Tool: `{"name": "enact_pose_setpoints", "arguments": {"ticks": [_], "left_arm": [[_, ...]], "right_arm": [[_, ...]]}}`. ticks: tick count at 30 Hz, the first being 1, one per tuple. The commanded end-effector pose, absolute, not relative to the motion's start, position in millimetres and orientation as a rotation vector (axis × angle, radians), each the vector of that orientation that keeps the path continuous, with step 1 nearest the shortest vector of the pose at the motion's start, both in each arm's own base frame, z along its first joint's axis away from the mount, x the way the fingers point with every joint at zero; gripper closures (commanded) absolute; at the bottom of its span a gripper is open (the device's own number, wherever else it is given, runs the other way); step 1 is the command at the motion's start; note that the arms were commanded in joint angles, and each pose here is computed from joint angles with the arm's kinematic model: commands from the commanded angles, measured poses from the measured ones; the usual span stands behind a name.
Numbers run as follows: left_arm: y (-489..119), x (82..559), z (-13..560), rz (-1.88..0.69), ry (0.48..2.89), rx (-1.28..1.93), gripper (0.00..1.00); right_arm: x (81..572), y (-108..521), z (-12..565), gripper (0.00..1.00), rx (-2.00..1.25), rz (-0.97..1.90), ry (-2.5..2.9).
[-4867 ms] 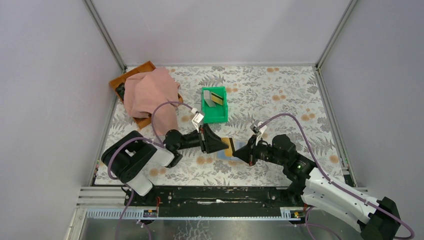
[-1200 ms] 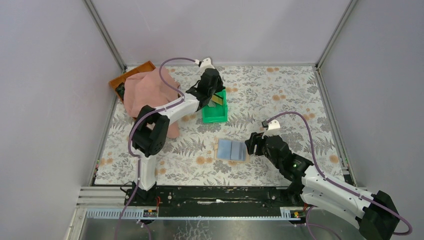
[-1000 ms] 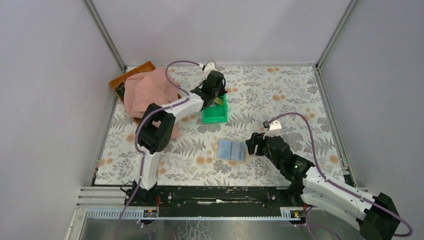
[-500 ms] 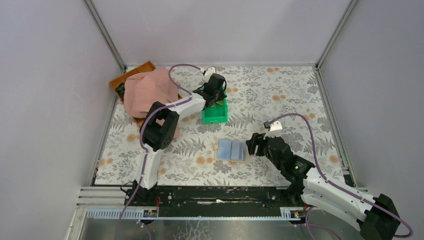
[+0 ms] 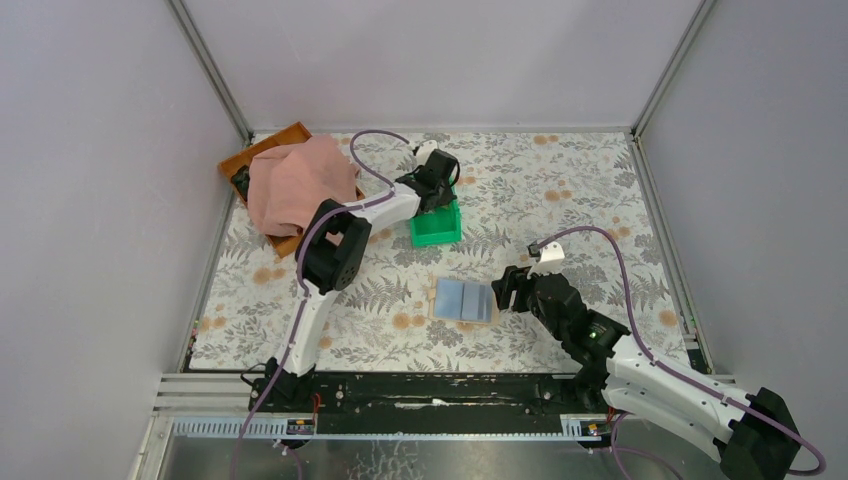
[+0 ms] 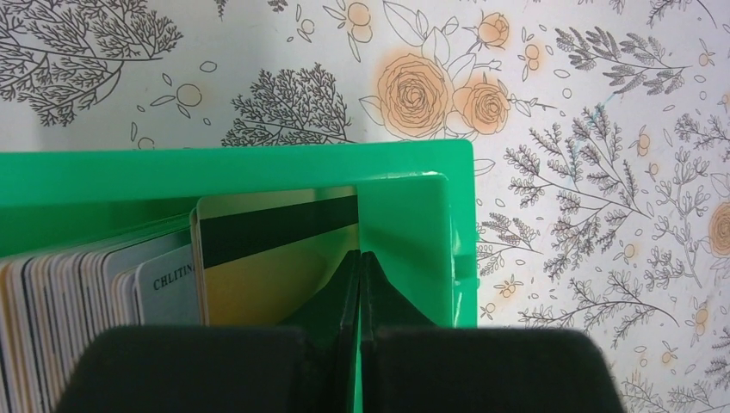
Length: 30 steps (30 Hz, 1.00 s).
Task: Take the credit cards out of the card holder
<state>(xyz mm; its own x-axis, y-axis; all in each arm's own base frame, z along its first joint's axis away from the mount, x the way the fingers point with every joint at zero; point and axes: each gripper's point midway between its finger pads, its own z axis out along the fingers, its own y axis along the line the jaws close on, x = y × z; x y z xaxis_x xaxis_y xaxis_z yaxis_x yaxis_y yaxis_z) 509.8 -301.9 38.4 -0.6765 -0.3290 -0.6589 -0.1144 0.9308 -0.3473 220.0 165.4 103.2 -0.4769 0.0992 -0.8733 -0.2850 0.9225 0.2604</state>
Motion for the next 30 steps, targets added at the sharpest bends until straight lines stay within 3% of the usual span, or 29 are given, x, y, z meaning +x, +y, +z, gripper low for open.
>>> {"name": "enact_pose_setpoints", "arguments": {"ticks": [1, 30], "left_arm": [[-300, 515, 42, -0.310, 2.301, -0.310, 1.00], [-268, 512, 57, -0.125, 2.273, -0.306, 1.00]], "right_arm": [[226, 166, 113, 0.30, -0.098, 0.470, 1.979], [226, 167, 107, 0.30, -0.097, 0.471, 1.993]]}}
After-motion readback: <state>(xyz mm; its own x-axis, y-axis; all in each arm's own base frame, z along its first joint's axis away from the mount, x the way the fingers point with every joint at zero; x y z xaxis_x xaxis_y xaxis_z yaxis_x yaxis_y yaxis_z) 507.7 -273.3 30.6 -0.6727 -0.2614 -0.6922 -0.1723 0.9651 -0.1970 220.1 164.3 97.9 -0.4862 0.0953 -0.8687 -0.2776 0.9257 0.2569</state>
